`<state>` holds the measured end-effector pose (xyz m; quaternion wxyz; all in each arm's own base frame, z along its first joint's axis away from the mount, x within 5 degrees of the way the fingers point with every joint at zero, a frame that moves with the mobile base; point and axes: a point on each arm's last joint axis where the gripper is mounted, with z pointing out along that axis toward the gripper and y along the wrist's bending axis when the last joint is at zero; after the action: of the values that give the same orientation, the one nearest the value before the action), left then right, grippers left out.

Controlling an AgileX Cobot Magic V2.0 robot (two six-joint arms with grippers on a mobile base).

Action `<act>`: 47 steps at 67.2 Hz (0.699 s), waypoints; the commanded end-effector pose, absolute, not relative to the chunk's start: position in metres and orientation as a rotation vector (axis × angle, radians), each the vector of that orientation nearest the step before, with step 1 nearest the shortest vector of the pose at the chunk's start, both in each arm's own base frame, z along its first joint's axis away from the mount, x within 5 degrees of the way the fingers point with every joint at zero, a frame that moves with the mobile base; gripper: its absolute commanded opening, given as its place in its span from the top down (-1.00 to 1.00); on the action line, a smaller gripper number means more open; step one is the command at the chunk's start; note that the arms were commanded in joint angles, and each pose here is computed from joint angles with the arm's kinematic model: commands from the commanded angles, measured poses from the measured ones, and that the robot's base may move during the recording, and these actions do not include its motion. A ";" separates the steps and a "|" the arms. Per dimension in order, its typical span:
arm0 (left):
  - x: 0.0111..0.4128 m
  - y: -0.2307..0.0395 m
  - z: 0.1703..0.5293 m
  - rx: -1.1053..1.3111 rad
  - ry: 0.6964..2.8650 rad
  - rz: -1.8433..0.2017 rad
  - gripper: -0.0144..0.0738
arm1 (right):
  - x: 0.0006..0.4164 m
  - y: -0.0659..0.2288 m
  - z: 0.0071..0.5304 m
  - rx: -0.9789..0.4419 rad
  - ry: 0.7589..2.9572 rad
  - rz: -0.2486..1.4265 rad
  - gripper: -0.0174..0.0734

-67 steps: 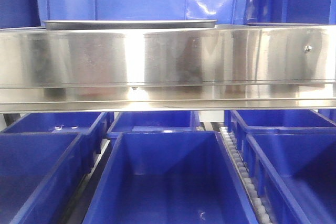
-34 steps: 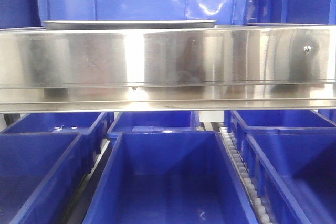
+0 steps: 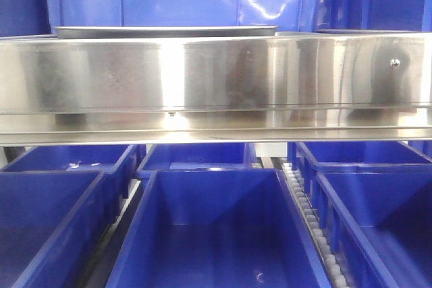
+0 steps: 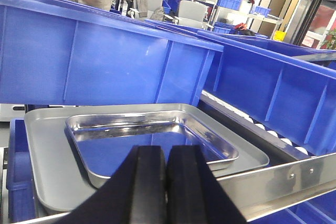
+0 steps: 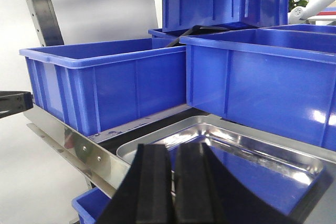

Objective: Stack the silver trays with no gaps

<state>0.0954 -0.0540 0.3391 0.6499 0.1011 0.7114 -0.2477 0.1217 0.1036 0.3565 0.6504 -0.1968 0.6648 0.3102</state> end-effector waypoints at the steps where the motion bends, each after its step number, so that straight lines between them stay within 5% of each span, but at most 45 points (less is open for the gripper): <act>1: 0.094 -0.054 0.340 0.238 1.599 -0.569 0.71 | 0.121 0.102 0.356 -0.423 1.517 0.716 0.65; 6: 0.094 -0.054 0.340 0.238 1.599 -0.569 0.71 | 0.123 0.097 0.350 -0.355 1.567 0.714 0.65; 14: 0.094 -0.054 0.340 0.238 1.599 -0.569 0.71 | 0.127 0.074 0.338 -0.397 1.508 0.432 0.65; 27: 0.094 -0.054 0.340 0.238 1.599 -0.569 0.71 | 0.113 0.029 0.301 -0.202 1.499 0.195 0.65; 47: 0.094 -0.054 0.340 0.238 1.599 -0.569 0.71 | 0.070 0.002 0.241 -0.030 1.578 0.020 0.65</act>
<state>0.0951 -0.0538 0.3392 0.6502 0.1009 0.7111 -0.2477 0.0768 0.0045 0.2517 0.6980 -0.0221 0.7155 0.0197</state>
